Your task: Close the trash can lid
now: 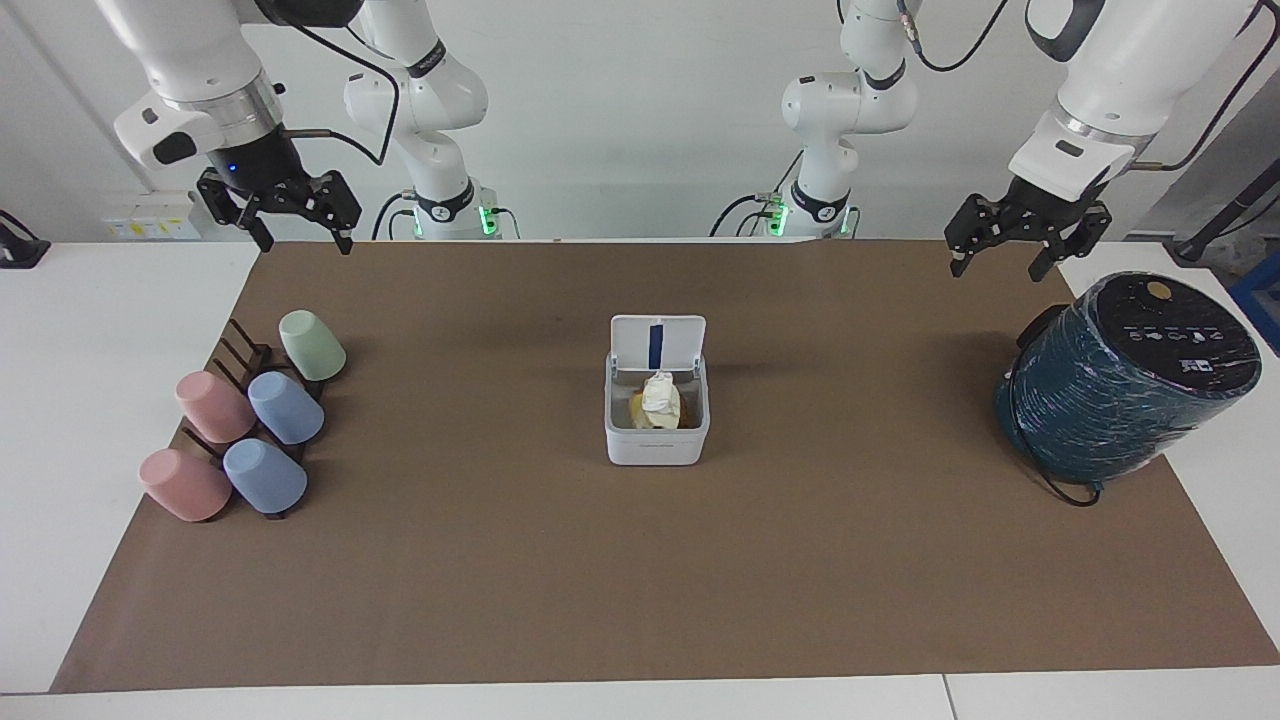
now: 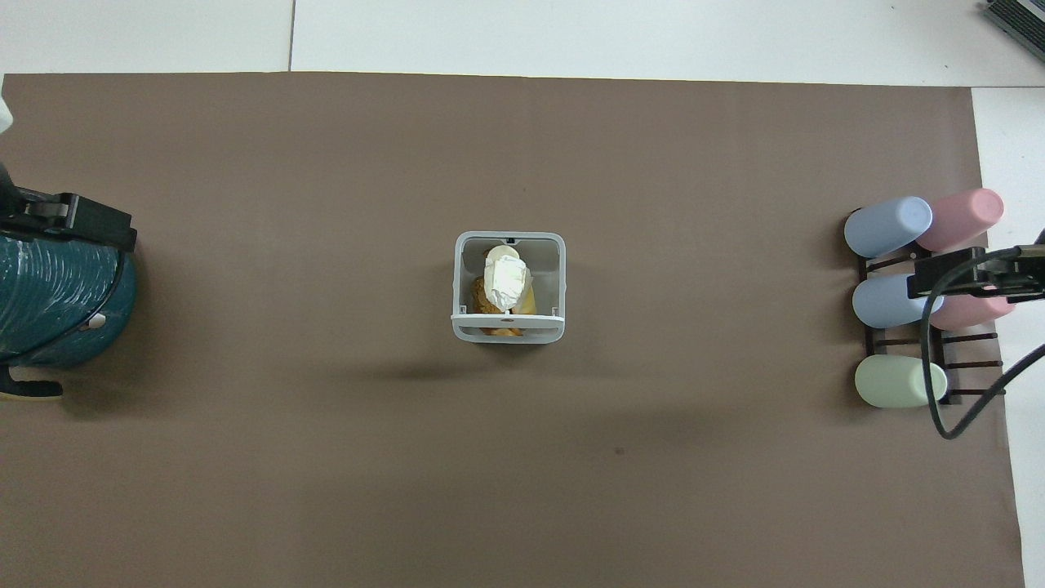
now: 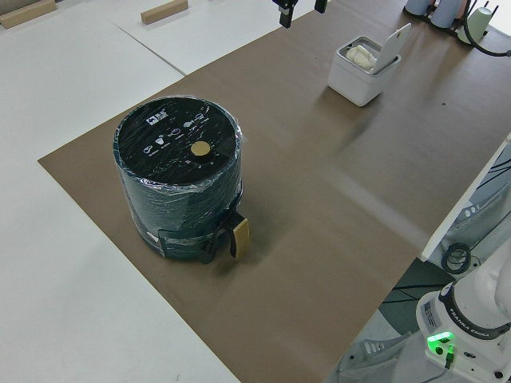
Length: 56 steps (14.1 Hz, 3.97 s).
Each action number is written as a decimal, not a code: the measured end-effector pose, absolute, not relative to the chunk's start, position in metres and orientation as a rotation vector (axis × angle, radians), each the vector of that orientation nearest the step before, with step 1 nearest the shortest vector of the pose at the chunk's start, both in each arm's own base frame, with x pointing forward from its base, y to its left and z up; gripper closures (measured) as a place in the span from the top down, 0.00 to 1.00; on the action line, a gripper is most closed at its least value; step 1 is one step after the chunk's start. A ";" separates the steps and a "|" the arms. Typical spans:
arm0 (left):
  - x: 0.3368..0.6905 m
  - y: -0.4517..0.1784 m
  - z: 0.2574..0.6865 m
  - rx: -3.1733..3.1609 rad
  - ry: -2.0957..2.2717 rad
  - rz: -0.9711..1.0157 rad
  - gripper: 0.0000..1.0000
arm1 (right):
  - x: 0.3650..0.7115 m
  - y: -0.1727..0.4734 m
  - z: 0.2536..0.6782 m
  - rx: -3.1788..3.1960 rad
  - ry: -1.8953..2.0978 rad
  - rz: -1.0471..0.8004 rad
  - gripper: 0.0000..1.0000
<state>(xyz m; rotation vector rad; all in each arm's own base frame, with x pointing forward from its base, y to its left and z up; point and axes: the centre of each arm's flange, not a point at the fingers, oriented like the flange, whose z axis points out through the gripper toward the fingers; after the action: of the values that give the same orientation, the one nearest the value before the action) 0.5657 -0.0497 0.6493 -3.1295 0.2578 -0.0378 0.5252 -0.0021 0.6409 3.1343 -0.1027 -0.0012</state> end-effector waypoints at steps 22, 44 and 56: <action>0.518 -0.208 0.629 -3.254 0.007 -0.080 0.90 | 0.525 -0.002 0.641 3.134 -0.103 -0.001 1.00; 0.434 -0.376 0.528 -3.326 -0.339 -0.116 0.02 | 0.525 -0.002 0.641 3.134 -0.103 -0.001 1.00; 0.469 -0.385 0.498 -3.387 -0.469 -0.254 0.02 | 0.525 -0.002 0.641 3.134 -0.103 -0.001 1.00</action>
<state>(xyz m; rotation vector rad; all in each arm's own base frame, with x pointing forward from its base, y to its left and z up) 0.4690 -0.3847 0.4975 -3.3874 -0.4692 -0.2541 0.5252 -0.0021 0.6409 3.1343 -0.1027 -0.0012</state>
